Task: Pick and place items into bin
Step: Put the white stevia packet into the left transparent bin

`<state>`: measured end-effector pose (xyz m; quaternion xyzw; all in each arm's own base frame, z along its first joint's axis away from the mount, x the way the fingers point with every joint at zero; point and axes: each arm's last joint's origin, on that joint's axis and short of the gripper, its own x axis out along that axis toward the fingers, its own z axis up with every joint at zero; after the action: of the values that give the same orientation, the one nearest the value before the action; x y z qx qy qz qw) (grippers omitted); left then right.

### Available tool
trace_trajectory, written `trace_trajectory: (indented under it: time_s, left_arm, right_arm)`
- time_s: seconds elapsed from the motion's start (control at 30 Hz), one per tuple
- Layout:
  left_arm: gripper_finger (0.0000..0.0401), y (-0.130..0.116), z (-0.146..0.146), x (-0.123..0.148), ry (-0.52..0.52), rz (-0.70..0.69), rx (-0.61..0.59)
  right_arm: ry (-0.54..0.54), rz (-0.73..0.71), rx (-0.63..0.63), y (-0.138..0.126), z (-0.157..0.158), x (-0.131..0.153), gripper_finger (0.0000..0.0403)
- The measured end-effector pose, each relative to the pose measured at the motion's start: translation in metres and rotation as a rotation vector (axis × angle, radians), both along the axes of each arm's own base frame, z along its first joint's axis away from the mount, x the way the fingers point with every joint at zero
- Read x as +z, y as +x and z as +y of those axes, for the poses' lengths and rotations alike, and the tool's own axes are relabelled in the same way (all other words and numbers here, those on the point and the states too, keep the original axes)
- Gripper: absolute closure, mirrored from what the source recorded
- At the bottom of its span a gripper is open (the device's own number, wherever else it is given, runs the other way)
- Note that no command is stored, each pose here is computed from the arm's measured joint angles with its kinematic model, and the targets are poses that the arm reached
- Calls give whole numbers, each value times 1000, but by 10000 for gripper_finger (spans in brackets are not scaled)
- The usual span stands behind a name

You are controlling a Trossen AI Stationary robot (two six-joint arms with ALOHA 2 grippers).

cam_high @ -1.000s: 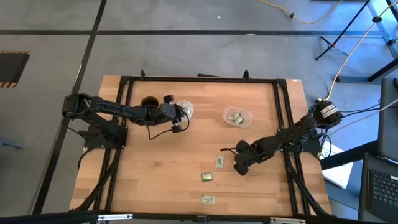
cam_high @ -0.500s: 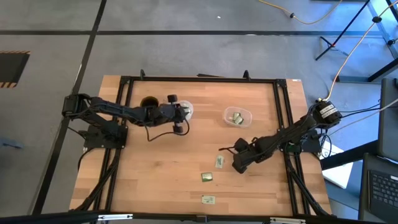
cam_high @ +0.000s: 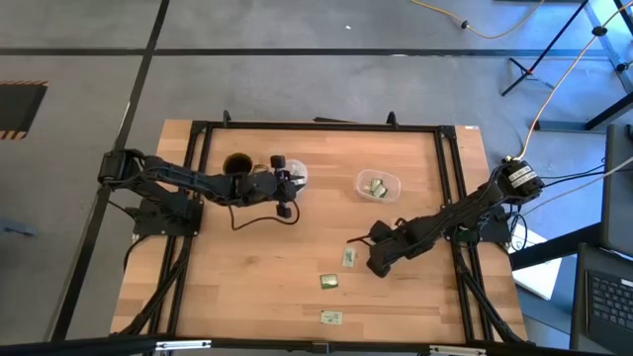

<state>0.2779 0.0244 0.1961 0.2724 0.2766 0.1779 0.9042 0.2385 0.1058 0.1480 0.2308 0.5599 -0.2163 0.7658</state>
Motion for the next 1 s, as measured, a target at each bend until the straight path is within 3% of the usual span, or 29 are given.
trace_trajectory:
  time_s: [0.57,0.8,1.0]
  left_arm:
    - [303,1,-10,0,0,0,-35]
    - [303,1,-10,0,0,0,-34]
    - [304,1,-10,0,0,0,-35]
  right_arm:
    - [-11,-16,43,0,3,1,288]
    - [-55,56,56,-3,7,-20,299]
    - [-78,93,40,-2,7,-29,338]
